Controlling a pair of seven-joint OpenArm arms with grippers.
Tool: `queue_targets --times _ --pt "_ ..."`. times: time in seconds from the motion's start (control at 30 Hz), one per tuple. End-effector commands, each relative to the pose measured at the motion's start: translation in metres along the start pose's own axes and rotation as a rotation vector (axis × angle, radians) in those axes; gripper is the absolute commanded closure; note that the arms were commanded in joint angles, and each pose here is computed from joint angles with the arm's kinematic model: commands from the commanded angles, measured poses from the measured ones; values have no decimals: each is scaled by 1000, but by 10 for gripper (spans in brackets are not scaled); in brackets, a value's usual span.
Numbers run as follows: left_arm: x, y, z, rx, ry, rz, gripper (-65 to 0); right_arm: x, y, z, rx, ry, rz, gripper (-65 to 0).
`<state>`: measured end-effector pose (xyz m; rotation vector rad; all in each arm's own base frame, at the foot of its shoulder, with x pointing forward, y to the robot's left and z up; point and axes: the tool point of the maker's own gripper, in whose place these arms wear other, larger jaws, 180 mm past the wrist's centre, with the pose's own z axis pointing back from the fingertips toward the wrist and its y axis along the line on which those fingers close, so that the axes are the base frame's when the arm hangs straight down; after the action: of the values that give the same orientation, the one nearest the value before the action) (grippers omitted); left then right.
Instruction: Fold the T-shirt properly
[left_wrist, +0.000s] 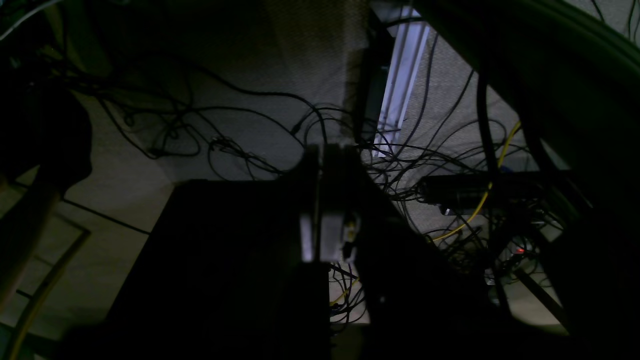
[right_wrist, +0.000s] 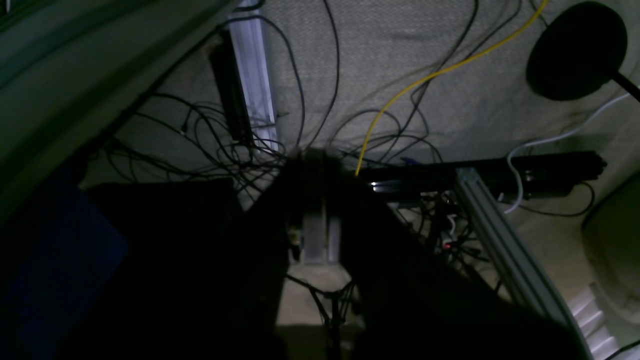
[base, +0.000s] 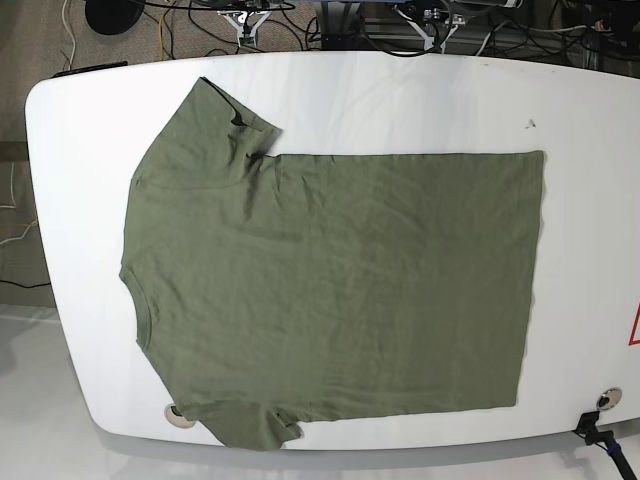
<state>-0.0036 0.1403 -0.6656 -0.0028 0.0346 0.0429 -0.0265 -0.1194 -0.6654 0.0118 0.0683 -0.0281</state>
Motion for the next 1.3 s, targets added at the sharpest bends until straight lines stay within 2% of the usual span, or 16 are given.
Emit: queue_targets --times 0.0,0.67,0.97,1.0,1.07,1.27 --pt "5 5 0 14 -8 3 0 2 -2 0 3 -10 -1 -1" --pt "-7 32 2 53 -3 -2 0 -11 -7 0 -5 12 -7 -1" --pt "-65 96 17 144 -28 -56 0 -81 -42 5 -50 48 -13 0" --pt "-77 95 17 142 14 -41 0 -87 -37 5 -39 62 -14 0" --pt "-90 107 22 156 16 -52 0 -106 -41 9 -46 62 -32 0" --pt "-94 140 47 202 -68 -79 0 -155 -57 26 -71 59 -31 0"
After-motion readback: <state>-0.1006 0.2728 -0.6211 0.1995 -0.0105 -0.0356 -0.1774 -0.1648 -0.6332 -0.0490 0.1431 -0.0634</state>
